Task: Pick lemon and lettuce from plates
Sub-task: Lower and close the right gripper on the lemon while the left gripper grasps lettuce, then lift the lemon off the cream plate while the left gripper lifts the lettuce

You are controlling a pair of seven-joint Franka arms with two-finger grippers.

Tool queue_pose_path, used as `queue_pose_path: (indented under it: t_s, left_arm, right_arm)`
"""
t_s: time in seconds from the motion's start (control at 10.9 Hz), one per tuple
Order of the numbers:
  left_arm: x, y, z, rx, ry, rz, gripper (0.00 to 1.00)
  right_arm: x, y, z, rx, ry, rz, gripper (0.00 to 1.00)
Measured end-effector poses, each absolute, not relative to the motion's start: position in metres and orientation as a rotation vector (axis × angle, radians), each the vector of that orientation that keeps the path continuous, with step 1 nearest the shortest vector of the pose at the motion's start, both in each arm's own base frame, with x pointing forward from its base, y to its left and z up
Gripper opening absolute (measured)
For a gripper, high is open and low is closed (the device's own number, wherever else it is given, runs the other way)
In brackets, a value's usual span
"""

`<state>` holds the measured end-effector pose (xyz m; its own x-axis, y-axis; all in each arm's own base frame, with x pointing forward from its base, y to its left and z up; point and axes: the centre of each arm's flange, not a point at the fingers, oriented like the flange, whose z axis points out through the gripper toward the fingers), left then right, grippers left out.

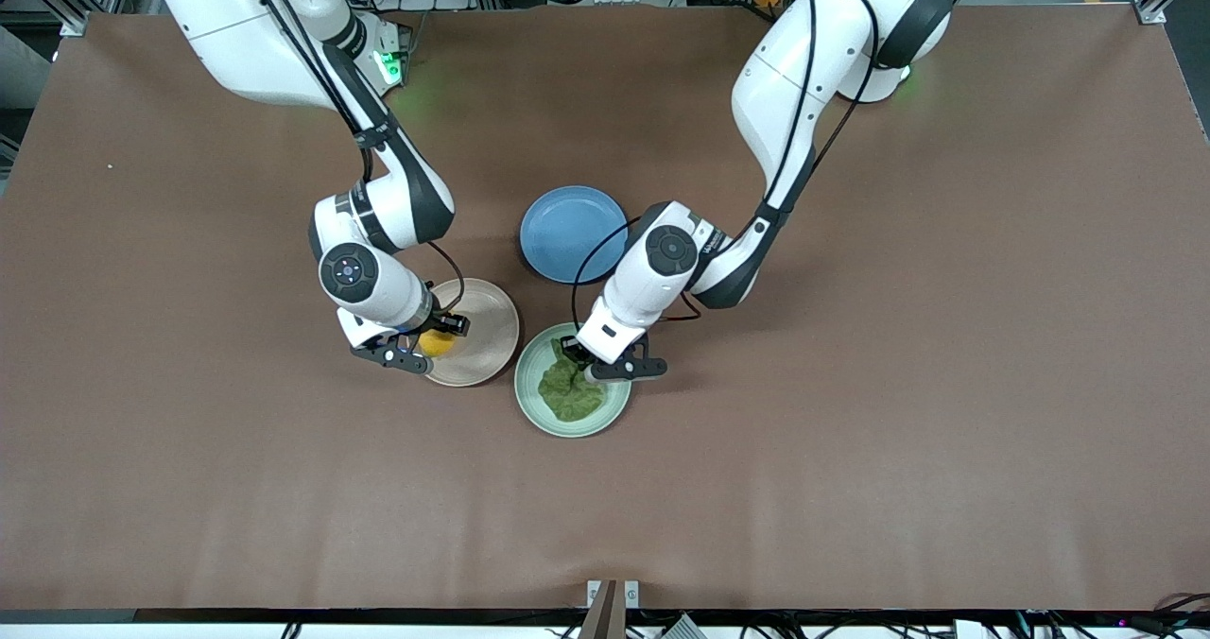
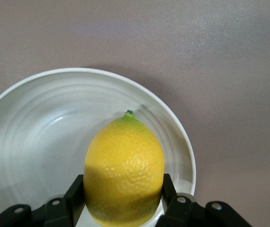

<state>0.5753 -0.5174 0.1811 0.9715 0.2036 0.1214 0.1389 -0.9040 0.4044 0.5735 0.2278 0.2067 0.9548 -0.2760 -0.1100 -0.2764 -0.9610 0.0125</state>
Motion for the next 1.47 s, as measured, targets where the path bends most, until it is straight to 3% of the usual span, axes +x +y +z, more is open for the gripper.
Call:
queue_pose_path:
  t_s: [0.37, 0.83, 1.47]
  left_arm:
    - [0.581, -0.508, 0.197, 2.791, 0.247, 0.110, 0.01]
    - [0.601, -0.472, 0.230, 2.870, 0.295, -0.027, 0.01]
    - [0.634, -0.384, 0.289, 2.971, 0.216, -0.230, 0.01]
  right_arm:
    - [0.588, 0.225, 0.221, -3.090, 0.460, 0.136, 0.68]
    - [0.611, 0.200, 0.252, -3.109, 0.439, 0.238, 0.68]
    - [0.613, 0.121, 0.271, -3.111, 0.125, 0.356, 0.67]
